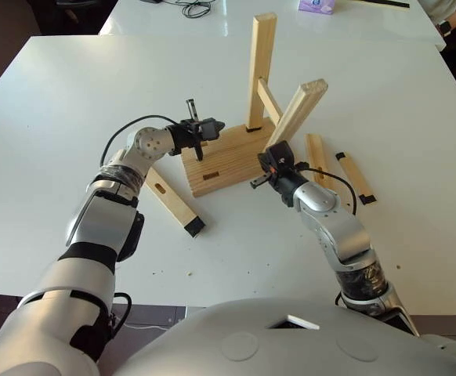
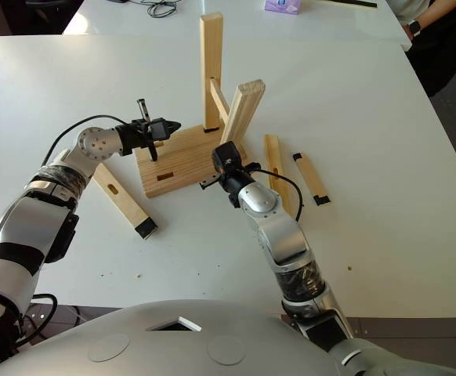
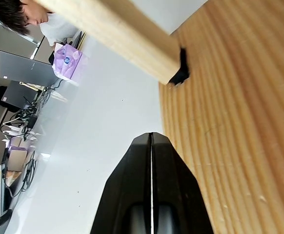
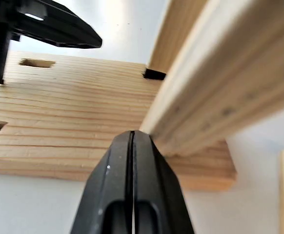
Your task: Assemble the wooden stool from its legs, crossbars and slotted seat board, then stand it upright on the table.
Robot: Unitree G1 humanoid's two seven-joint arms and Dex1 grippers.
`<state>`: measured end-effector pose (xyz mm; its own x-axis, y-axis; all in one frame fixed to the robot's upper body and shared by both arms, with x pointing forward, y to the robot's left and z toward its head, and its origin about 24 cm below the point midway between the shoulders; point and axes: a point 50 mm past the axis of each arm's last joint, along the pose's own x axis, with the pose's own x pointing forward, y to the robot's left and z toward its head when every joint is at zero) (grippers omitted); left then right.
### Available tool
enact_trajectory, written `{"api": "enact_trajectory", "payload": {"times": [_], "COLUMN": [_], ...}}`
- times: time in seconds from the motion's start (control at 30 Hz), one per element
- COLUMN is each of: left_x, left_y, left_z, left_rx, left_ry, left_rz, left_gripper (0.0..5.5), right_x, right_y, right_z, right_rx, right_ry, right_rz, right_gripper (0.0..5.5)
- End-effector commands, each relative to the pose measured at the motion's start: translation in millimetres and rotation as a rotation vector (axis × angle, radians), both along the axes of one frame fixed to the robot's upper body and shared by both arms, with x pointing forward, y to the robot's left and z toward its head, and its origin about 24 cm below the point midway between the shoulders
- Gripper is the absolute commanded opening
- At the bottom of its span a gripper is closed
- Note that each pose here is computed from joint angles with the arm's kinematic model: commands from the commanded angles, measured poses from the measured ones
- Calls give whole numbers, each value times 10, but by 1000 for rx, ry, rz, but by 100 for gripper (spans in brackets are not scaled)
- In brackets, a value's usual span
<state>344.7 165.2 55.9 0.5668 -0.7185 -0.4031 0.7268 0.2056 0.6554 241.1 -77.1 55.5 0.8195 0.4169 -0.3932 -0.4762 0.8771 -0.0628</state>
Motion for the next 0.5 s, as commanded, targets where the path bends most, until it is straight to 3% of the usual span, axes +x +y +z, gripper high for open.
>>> {"api": "enact_trajectory", "payload": {"times": [0.03,0.33,0.5], "left_x": [-210,-300,-306], "left_y": [130,-87,-242], "left_z": [-314,-339,-155], "left_rx": [46,-106,-237], "left_ry": [216,422,533], "left_rz": [-14,-42,-6], "left_gripper": [0,0,0], "right_x": [119,149,67], "right_y": [-301,-289,-226], "right_z": [-48,38,65], "right_rx": [-86,-81,-90], "right_ry": [-23,-69,-75], "right_rz": [-123,-100,-46], "right_gripper": [3,3,3]}}
